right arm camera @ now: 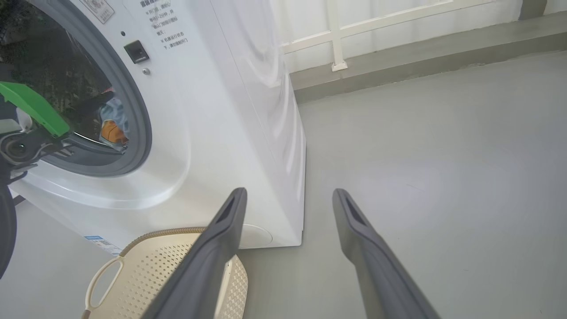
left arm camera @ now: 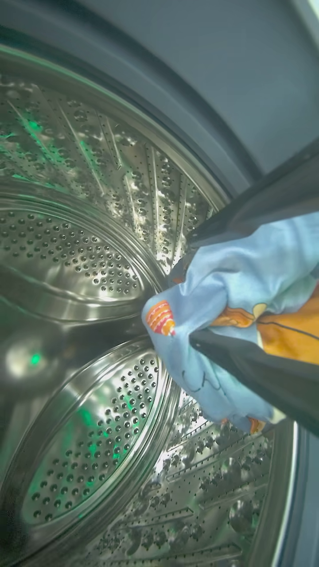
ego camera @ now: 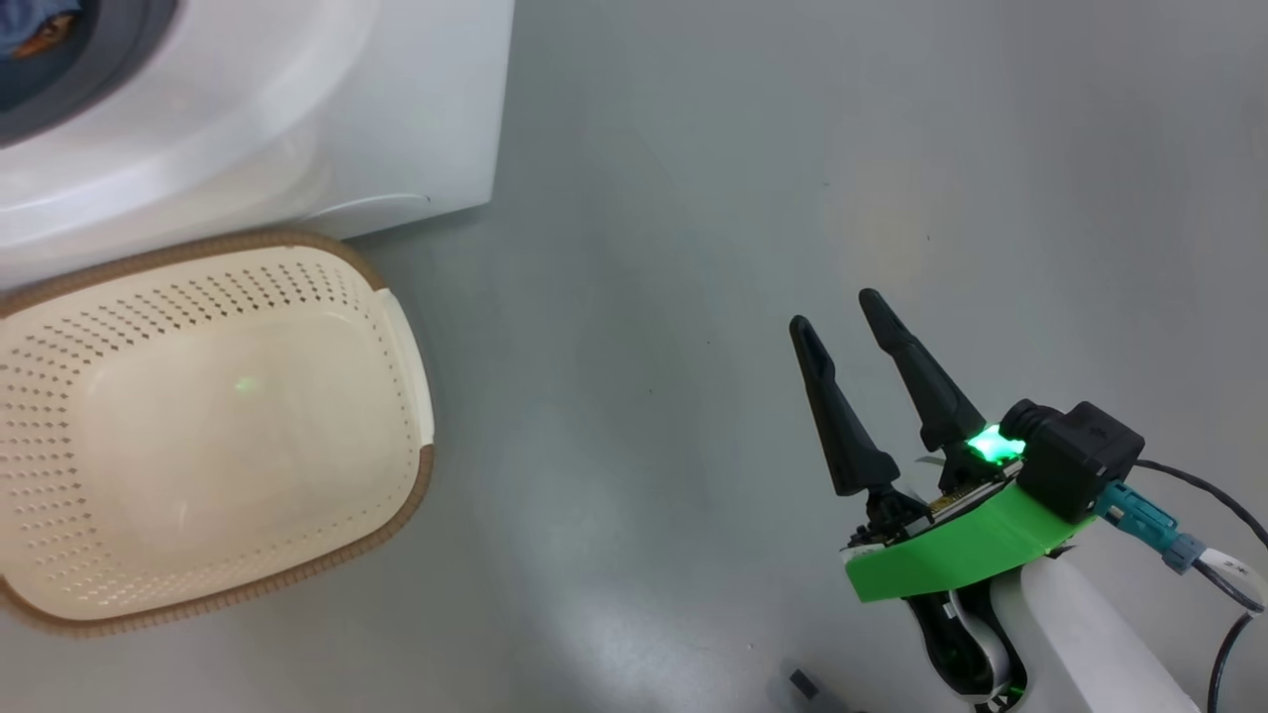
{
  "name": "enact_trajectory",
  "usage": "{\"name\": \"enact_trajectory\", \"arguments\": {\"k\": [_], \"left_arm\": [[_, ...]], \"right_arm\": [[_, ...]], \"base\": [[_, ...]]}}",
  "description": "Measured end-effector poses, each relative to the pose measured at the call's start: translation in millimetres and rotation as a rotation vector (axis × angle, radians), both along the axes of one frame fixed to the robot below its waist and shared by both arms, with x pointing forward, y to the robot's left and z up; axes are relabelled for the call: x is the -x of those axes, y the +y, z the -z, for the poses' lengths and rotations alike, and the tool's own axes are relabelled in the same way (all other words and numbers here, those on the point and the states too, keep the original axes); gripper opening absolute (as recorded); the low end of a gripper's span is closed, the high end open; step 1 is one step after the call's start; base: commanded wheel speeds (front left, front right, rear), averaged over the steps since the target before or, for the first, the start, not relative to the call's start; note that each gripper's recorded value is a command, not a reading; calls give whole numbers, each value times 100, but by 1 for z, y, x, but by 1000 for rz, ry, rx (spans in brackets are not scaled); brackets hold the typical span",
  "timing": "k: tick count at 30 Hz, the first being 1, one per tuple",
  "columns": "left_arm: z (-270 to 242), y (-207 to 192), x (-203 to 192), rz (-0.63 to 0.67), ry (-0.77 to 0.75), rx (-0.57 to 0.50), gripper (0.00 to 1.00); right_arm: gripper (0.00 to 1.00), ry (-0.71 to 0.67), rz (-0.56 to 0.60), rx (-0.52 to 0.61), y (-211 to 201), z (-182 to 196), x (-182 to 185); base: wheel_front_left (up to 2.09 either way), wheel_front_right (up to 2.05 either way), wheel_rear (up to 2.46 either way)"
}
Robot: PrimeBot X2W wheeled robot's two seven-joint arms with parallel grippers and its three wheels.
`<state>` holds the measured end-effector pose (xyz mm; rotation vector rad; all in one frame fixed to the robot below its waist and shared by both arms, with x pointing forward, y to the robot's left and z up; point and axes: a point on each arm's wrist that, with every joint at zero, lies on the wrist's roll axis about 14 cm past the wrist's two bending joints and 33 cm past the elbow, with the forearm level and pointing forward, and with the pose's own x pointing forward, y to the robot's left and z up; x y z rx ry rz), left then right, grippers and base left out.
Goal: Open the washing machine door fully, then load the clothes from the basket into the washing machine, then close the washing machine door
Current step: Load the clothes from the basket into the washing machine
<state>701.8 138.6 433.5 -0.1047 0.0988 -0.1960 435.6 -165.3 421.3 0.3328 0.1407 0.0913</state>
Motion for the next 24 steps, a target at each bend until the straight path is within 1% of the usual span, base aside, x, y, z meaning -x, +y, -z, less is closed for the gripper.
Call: {"name": "enact_trajectory", "arguments": {"k": [5,7,15,18,24], "left_arm": [[-8,-1,11,-3,-16,31,100],[-12,-1,15,-11,-26,59,100],[-19,0,43,-24,-29,94,100],[-16,1,68,-38,-8,118,100],[-23,3,95,-50,-8,137,100]], "right_arm": [[100,-25,8,3,-3,-9,-1],[100,-35,10,4,-4,-13,-1],[100,-64,-5,7,-2,-25,1],[100,-85,-9,12,-3,-34,5],[100,-91,-16,24,-5,-39,14]], "base": [[0,0,0],[0,0,0],[0,0,0],[0,0,0],[0,0,0]]}}
